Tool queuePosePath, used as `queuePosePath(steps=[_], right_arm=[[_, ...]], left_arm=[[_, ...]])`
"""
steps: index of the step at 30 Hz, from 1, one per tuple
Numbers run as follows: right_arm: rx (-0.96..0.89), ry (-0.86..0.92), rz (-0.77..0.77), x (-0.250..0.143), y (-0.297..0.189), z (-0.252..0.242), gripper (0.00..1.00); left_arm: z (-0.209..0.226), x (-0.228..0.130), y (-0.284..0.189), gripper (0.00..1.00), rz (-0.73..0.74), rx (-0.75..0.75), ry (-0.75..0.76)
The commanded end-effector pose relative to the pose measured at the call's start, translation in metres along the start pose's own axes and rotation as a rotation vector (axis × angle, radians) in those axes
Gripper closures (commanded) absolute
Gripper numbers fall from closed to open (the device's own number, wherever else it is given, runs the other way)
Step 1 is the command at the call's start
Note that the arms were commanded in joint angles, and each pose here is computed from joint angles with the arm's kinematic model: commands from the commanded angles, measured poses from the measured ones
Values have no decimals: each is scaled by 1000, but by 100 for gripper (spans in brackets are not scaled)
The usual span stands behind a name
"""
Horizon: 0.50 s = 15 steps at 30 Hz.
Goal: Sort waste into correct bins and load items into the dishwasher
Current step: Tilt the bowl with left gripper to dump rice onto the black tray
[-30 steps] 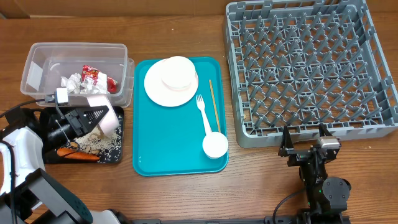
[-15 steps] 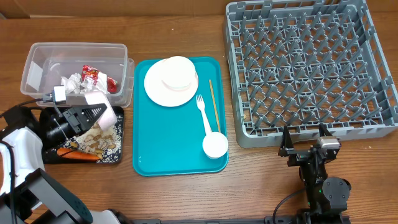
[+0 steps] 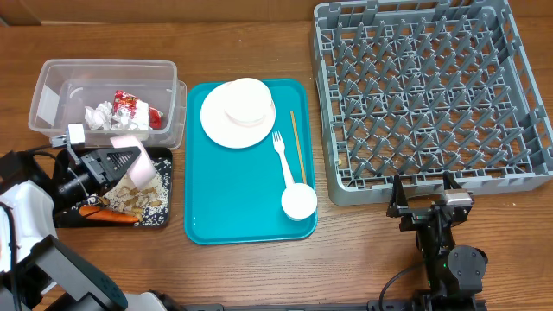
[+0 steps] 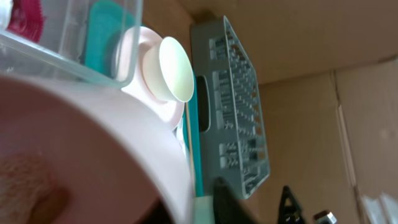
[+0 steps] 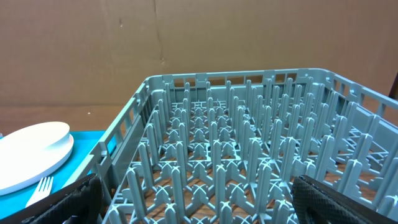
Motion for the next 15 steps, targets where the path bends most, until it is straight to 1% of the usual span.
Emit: queuePosePath(steps=[1, 2, 10, 11, 12, 13, 14, 15], right_arm=[[-2, -1, -9, -1, 0, -1, 0], [-2, -1, -9, -1, 0, -1, 0], [-2, -1, -9, -1, 0, -1, 0], [-2, -1, -9, -1, 0, -1, 0], [-2, -1, -9, -1, 0, -1, 0], [-2, -1, -9, -1, 0, -1, 0], [-2, -1, -9, -1, 0, -1, 0], [-2, -1, -9, -1, 0, -1, 0]], left_arm=[[-5, 1, -5, 94, -16, 15, -7], [-4, 1, -6, 96, -17, 16, -8], [-4, 1, -6, 96, -19, 14, -10], [-4, 1, -6, 94, -19, 14, -10], [-4, 1, -6, 79, -19, 14, -10], [-4, 1, -6, 58, -19, 14, -11], [-4, 1, -6, 72, -19, 14, -11], [-4, 1, -6, 96, -19, 14, -11]])
Point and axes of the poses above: each gripper's point midway between its finger pads, its own y axis out along the fingers, its own z axis along the line the jaws close on, x = y × z, the point moved 6 cm from there along -y, back along the fingers, and after that the axes turned 4 degrees about y, right-handed, at the moved point
